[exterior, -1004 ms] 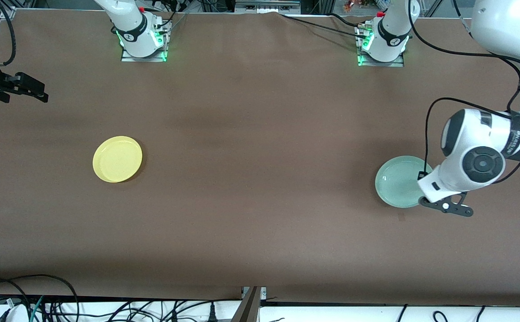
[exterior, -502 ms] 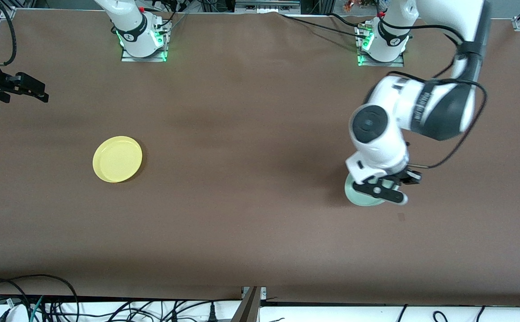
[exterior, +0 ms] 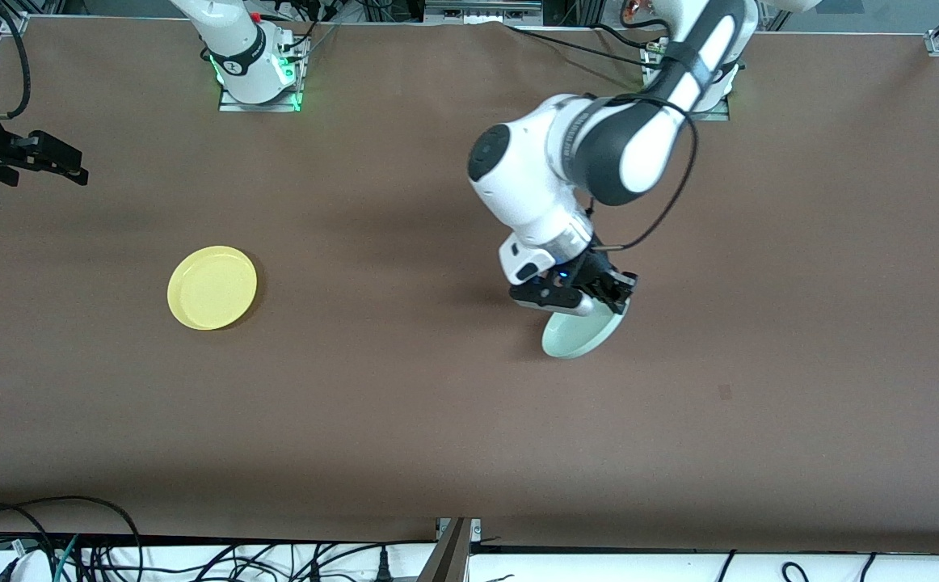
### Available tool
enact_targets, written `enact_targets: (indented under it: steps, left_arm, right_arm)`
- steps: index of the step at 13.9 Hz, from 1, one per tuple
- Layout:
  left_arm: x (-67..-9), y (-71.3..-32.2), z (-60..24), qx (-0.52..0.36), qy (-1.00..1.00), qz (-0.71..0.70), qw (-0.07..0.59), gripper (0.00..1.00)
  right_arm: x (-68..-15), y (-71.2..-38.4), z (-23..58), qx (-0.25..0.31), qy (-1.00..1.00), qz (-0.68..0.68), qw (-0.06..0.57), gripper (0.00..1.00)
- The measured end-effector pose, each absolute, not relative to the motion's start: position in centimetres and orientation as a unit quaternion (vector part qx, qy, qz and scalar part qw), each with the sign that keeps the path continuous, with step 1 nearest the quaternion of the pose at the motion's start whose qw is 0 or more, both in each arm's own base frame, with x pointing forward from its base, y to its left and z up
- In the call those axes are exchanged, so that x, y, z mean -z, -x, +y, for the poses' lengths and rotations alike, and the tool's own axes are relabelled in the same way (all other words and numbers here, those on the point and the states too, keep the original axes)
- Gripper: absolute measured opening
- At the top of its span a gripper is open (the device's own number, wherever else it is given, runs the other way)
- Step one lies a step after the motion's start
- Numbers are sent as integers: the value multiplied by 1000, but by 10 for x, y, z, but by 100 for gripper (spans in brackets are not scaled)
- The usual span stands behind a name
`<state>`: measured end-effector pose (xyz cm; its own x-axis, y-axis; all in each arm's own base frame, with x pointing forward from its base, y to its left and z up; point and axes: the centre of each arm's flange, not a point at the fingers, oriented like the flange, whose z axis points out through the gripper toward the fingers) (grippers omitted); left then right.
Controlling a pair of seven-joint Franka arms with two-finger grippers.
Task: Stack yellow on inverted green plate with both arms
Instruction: 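Lift the green plate with the left gripper and tilt it over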
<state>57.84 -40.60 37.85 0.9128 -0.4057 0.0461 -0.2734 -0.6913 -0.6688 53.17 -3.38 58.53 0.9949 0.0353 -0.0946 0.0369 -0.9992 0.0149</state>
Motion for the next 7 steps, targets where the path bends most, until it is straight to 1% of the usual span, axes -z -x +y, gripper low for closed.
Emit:
enact_targets:
  steps: [4,7]
  left_arm:
    - [-341,-530,-478,178,883,180,395,3]
    - [-304,-502,-515,254,829,197,457,3]
  right_arm:
    - [-585,-532,-28,47,-999,23,9,100]
    - [-585,-532,-28,47,-999,24,9,100]
